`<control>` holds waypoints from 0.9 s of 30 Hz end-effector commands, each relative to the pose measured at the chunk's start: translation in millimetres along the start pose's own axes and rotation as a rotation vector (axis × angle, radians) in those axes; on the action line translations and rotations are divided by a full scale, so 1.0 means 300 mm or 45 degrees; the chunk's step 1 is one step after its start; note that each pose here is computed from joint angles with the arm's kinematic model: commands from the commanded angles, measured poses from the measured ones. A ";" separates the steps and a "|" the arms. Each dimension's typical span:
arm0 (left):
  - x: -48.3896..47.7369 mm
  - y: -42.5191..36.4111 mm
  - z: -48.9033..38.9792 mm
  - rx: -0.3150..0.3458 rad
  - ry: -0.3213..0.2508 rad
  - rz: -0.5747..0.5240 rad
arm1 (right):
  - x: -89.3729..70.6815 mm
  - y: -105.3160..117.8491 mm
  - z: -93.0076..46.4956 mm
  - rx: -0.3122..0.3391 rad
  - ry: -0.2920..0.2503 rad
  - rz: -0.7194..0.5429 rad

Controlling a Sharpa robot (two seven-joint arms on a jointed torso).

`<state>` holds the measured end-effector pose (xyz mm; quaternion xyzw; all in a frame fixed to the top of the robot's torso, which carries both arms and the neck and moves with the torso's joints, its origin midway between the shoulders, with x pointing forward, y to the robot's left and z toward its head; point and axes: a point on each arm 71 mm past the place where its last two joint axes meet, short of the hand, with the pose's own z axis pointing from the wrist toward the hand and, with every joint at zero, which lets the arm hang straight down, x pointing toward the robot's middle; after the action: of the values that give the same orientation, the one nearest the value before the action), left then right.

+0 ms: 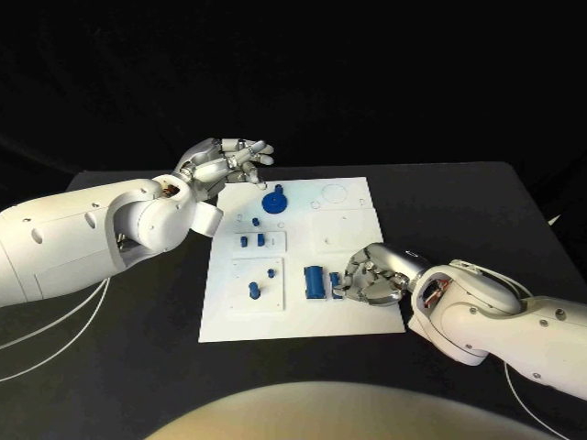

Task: Assemble the parts on the task board

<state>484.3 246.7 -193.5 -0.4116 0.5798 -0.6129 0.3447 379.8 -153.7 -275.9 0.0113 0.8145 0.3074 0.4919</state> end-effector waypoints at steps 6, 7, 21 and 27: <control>0.008 -0.003 0.001 0.011 0.027 -0.005 | 0.006 -0.001 0.004 0.003 0.010 -0.035; 0.008 -0.003 0.001 0.010 0.028 -0.005 | 0.007 -0.001 0.006 0.006 0.009 -0.037; 0.009 -0.003 0.002 0.010 0.029 -0.006 | 0.035 -0.018 0.032 0.036 0.052 -0.097; 0.008 -0.003 0.001 0.010 0.028 -0.005 | 0.038 -0.020 0.033 0.037 0.052 -0.120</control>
<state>484.4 246.7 -193.4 -0.4112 0.5800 -0.6132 0.3442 385.0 -148.1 -287.0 -0.0102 0.8210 0.2878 0.4930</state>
